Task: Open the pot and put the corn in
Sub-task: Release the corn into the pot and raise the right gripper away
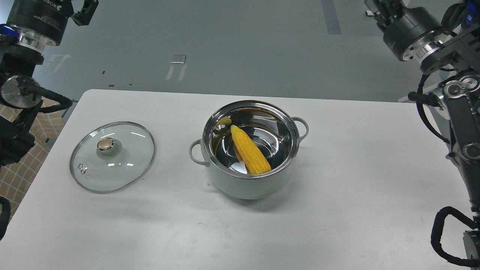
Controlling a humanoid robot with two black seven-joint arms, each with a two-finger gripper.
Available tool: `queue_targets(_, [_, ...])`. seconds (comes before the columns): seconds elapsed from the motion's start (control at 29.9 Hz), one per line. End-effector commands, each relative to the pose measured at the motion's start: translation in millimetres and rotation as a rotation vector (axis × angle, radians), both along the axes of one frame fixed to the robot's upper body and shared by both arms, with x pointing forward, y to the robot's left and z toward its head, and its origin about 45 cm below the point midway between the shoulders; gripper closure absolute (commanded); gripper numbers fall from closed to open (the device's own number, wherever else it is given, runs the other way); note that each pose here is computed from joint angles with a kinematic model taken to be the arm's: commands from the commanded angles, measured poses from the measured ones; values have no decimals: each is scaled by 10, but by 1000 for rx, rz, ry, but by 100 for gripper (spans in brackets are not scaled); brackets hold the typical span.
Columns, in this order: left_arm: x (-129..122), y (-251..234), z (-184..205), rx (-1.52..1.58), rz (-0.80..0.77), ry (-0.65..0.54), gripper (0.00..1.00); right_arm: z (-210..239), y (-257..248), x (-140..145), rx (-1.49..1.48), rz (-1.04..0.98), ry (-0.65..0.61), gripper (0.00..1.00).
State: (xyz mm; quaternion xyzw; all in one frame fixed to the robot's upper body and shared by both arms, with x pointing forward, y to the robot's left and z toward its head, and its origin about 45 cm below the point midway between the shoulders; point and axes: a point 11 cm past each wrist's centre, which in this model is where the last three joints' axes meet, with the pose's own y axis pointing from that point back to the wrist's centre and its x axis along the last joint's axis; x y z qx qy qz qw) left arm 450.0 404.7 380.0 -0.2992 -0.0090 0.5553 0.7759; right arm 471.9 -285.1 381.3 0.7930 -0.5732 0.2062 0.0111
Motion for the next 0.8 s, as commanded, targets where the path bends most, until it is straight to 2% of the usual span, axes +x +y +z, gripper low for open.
queue_targets(0.0, [-4, 49, -60, 1, 14, 17, 2, 32, -396, 31, 230, -30, 22, 1])
queue_targets(0.2, [-8, 83, -107, -1, 24, 28, 2, -147, -885, 59, 508, -101, 82, 0])
queue_targets(0.37, [-6, 82, -100, -1, 24, 26, 2, -235, -1073, 58, 638, -136, 100, 0])
queue_targets(0.77, [-9, 92, -106, -5, 26, 27, 2, -444, -1192, 30, 676, -210, 136, 0])
